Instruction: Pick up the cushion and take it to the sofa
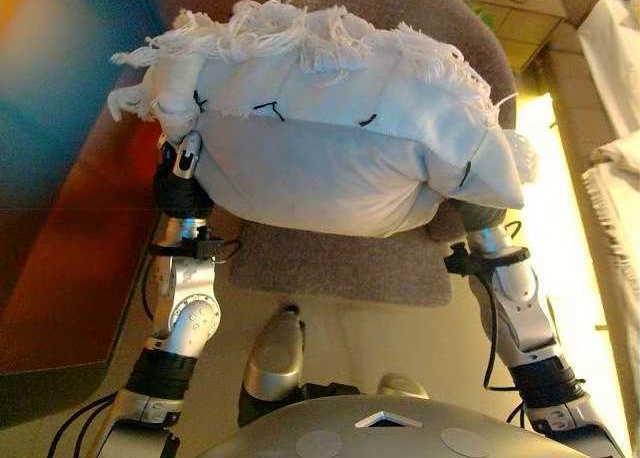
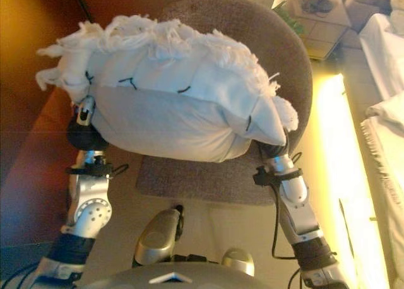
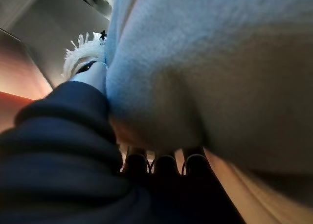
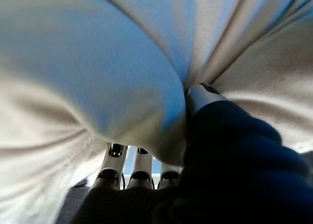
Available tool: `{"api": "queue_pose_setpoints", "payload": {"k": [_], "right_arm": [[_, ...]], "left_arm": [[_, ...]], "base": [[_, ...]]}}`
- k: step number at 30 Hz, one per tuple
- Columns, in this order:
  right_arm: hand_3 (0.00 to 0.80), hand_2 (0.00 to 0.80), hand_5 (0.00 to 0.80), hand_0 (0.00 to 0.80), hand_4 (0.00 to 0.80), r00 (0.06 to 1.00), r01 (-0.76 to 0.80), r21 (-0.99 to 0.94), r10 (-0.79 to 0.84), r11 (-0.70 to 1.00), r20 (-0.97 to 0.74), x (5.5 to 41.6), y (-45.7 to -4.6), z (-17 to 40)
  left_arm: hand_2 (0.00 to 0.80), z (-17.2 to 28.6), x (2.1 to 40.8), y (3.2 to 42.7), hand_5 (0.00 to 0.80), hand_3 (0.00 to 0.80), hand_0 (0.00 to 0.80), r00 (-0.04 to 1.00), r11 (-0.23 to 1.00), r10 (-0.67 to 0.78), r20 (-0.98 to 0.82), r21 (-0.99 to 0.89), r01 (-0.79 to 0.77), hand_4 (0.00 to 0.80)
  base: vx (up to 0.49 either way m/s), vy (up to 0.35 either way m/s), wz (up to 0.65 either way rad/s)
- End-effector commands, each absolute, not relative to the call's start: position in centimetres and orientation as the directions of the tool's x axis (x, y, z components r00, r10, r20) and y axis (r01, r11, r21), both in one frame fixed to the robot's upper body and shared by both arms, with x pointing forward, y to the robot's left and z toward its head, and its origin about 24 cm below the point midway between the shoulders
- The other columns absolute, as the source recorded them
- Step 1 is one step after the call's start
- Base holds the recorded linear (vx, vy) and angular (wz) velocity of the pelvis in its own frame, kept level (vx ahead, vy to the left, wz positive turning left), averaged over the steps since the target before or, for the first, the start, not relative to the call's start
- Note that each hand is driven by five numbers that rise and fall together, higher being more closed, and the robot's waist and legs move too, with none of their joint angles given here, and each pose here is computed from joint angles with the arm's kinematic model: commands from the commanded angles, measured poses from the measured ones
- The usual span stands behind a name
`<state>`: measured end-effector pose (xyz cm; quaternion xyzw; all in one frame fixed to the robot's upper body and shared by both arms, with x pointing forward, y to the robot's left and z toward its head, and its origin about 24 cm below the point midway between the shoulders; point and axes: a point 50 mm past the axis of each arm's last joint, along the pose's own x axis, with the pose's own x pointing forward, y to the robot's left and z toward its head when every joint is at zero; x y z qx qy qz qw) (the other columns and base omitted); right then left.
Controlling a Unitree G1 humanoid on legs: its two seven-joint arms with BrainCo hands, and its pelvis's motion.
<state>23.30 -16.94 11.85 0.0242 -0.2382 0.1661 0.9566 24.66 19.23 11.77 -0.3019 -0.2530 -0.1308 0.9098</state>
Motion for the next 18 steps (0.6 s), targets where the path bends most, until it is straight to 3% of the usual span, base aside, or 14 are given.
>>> {"api": "queue_pose_setpoints", "payload": {"k": [1, 8, 18], "right_arm": [[0.8, 0.8, 0.8, 0.8, 0.8, 0.622, -0.423, -0.087, 0.359, 0.902, 0.696, 23.2, -15.1, 16.9], [0.8, 0.8, 0.8, 0.8, 0.8, 0.674, -0.405, -0.072, 0.351, 0.911, 0.65, 24.5, -14.7, 15.9], [0.8, 0.8, 0.8, 0.8, 0.8, 0.83, -0.395, 0.054, 0.33, 0.917, 0.449, 24.6, -15.1, 11.3]], "left_arm": [[0.8, 14.8, 23.3, 15.5, 0.8, 0.8, 0.8, 0.671, 0.741, -0.313, 0.672, -0.27, 0.615, 0.8], [0.8, 13.6, 23.7, 14.9, 0.8, 0.8, 0.8, 0.739, 0.788, -0.312, 0.597, -0.271, 0.553, 0.8], [0.8, 9.7, 23.4, 15.8, 0.8, 0.8, 0.8, 0.871, 0.848, -0.23, 0.433, -0.351, 0.398, 0.8]], "base": [[0.253, -0.095, -0.05], [0.273, -0.1, 0.3], [0.155, -0.157, -0.03]]}}
